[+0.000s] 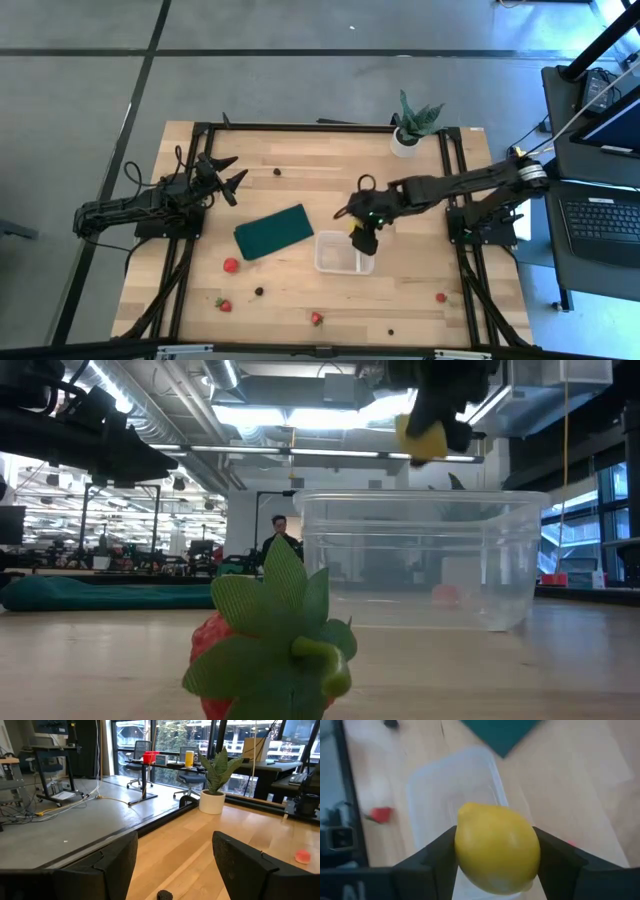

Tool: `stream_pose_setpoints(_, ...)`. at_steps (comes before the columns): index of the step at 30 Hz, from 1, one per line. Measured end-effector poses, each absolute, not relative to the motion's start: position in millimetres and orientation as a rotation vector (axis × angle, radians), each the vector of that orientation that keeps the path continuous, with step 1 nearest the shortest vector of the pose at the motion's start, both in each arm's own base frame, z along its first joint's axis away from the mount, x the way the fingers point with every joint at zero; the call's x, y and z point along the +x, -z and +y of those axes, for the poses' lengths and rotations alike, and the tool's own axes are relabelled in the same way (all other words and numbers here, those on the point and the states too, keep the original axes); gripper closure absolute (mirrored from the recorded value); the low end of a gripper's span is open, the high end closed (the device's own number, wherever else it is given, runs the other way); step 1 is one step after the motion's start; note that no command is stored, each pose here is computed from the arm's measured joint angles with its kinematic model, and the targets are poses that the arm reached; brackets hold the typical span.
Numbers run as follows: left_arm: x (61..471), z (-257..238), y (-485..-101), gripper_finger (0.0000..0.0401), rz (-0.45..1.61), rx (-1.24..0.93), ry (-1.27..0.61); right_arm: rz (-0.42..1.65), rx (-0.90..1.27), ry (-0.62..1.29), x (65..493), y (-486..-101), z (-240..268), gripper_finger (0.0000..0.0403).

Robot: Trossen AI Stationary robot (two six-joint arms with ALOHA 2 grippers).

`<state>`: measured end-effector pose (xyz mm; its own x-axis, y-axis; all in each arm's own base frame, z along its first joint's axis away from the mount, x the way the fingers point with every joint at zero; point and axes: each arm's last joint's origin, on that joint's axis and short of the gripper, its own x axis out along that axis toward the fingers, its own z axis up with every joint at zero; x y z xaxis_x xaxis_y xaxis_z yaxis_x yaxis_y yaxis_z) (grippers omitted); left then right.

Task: Pick and placing Produce into tupperware
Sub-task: Put the lemon into the transparent bin

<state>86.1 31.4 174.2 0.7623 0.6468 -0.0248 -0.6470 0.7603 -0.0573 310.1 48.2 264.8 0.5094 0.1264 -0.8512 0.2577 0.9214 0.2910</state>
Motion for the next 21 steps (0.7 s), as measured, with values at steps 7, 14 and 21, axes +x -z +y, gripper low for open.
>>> stream_pose_setpoints(7,86,31,-174,0.0151,0.004,-0.064,-0.704,1.167,0.374,0.016,324,-232,58,0.0181)
stream_pose_setpoints(14,86,31,-174,0.0151,0.004,-0.064,-0.704,1.234,0.349,-0.040,330,-214,64,0.0176)
stream_pose_setpoints(21,86,31,-174,0.0151,0.003,-0.064,-0.704,1.242,0.334,-0.049,331,-211,67,0.0148)
